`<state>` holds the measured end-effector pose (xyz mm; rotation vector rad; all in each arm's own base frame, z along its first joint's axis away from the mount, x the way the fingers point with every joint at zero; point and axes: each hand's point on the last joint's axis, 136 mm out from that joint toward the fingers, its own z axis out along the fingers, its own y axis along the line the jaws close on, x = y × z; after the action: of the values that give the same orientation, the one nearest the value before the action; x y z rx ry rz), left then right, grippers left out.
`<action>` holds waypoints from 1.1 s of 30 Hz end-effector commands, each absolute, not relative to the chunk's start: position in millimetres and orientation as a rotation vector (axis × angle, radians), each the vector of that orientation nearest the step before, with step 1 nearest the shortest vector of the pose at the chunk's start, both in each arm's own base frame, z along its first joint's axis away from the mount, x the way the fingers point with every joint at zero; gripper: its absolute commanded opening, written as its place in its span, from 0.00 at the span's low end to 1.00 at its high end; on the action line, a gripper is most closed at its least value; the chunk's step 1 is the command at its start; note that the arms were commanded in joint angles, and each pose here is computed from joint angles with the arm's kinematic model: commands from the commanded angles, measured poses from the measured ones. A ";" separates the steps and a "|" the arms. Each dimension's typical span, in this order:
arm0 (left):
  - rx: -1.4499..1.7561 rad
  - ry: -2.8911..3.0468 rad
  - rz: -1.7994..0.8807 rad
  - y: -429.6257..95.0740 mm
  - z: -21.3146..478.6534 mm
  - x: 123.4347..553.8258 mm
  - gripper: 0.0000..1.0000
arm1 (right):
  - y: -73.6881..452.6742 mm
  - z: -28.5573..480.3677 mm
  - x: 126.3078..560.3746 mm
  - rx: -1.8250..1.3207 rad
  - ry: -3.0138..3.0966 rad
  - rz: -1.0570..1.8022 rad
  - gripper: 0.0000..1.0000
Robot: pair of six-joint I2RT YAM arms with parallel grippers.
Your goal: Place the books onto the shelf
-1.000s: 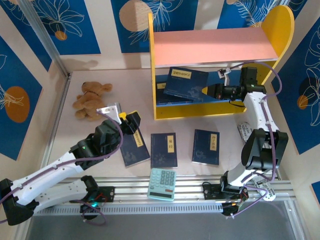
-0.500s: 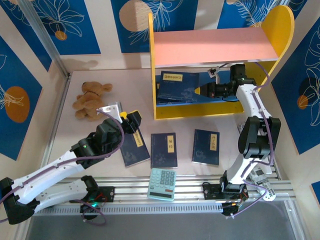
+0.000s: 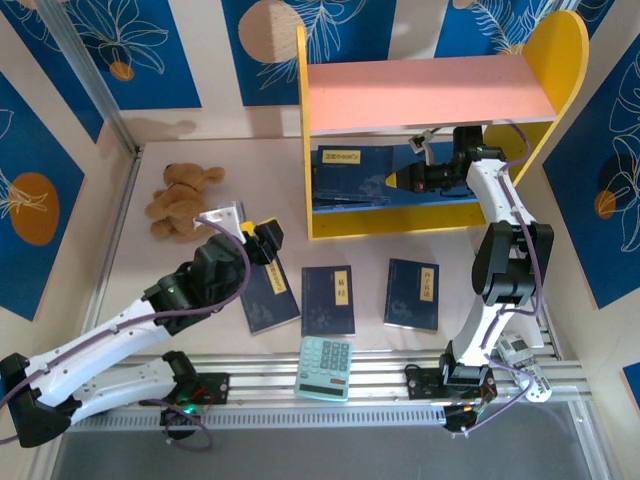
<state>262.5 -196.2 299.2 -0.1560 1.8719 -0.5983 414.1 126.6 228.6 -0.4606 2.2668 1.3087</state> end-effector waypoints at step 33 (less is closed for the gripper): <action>-0.186 1.866 -0.600 -188.6 303.0 264.8 0.61 | 136.4 219.0 425.7 -0.542 2.350 1.213 0.18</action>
<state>264.0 -194.0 298.2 -0.1636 1.8759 -0.5958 423.1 132.0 207.4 -0.5201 2.3752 1.2119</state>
